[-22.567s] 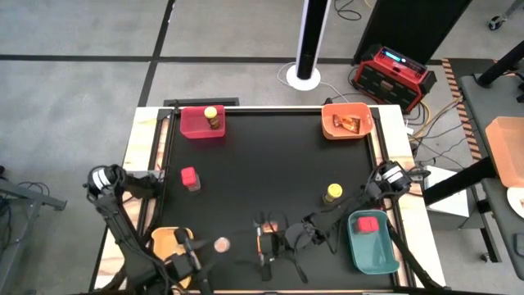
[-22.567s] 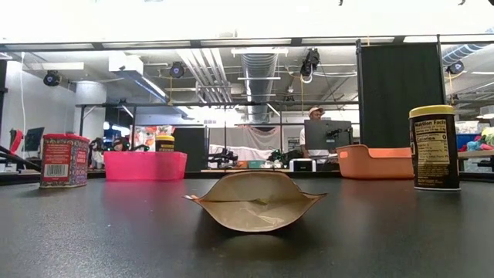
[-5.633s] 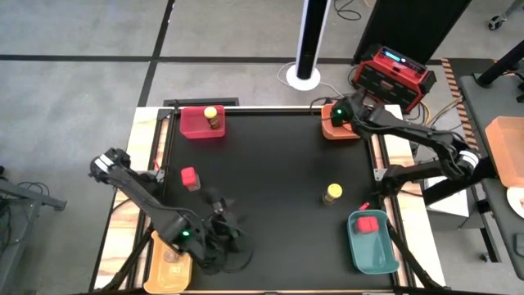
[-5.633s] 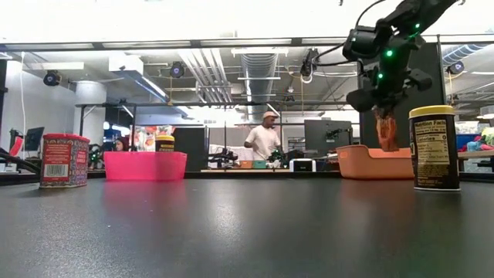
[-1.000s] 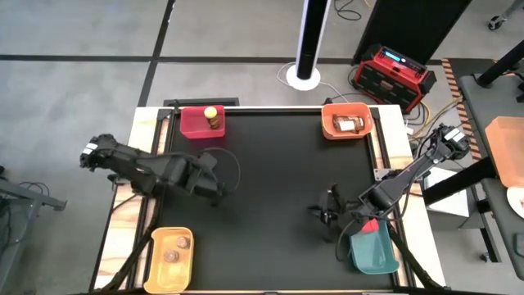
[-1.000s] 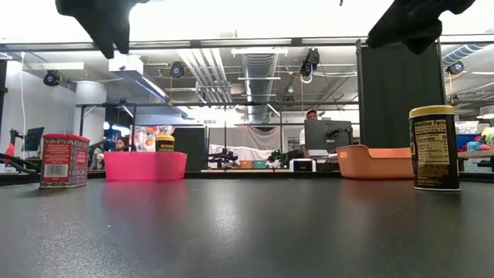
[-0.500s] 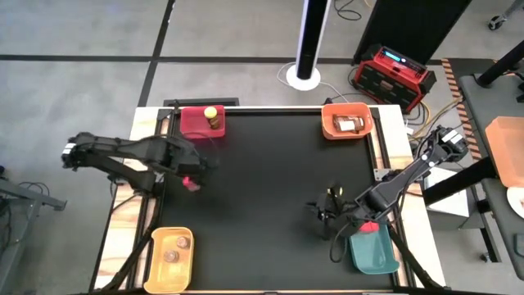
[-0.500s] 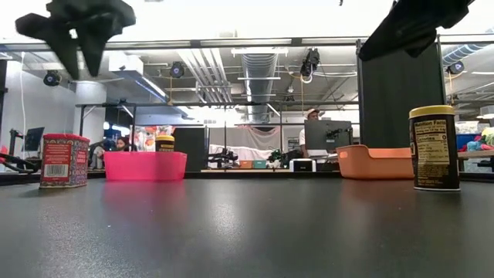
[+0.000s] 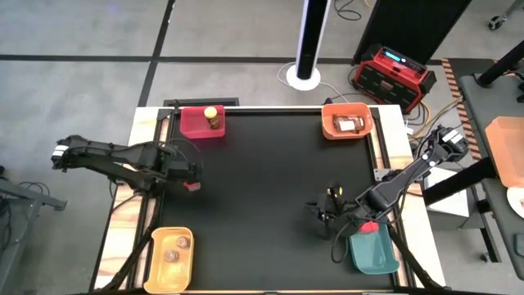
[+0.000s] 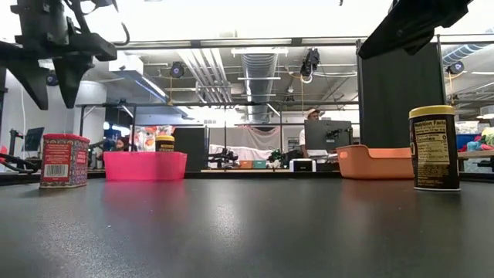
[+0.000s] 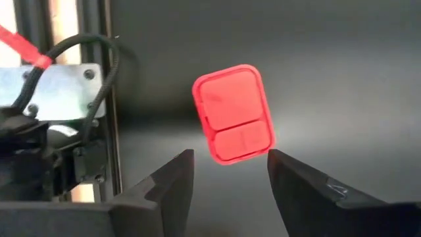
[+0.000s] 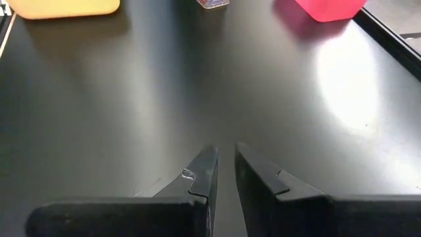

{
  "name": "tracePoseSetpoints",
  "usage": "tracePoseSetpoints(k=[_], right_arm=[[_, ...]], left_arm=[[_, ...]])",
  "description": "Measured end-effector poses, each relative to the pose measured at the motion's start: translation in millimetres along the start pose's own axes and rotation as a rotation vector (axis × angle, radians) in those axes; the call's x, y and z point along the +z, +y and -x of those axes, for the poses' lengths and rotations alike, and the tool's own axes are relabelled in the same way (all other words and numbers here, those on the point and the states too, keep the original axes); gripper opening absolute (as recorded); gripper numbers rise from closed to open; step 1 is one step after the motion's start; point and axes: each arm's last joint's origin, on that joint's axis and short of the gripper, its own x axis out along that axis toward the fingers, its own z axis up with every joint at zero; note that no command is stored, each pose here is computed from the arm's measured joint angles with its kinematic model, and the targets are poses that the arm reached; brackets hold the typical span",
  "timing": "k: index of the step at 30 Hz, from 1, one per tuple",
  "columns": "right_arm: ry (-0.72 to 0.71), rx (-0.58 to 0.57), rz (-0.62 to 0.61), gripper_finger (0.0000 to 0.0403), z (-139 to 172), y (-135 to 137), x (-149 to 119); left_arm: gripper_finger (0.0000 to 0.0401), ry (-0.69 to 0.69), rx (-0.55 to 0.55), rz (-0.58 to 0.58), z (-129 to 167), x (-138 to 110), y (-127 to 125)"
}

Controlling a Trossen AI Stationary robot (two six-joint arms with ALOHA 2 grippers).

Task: Sort spices by type
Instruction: Put the red seasoning can into the blue bin

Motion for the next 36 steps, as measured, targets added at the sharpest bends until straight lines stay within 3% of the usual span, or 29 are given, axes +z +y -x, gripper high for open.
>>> tracePoseSetpoints(k=[7,14,20,23,30,36], right_arm=[[0.000,0.000,0.008,0.0043,0,0,0],[0.000,0.001,-0.005,0.0043,0,0,0],[0.002,0.000,-0.014,0.0056,0,0,-1],[0.006,-0.002,-0.010,0.0065,-1,1,-1],[0.005,-0.002,-0.009,0.0087,-1,1,-1],[0.008,-0.004,-0.006,0.0103,-1,1,-2]], left_arm=[[0.0204,-0.005,-0.002,-0.024,-2,-1,-4],[0.0261,-0.006,-0.029,-0.016,-6,-2,-7],[0.0300,-0.014,0.031,-0.004,-21,-3,-8],[0.0306,-0.031,0.062,-0.001,-26,0,-11],[0.0307,-0.034,0.017,-0.017,-31,9,-26],[0.0307,-0.019,0.075,-0.035,-41,17,-31]])
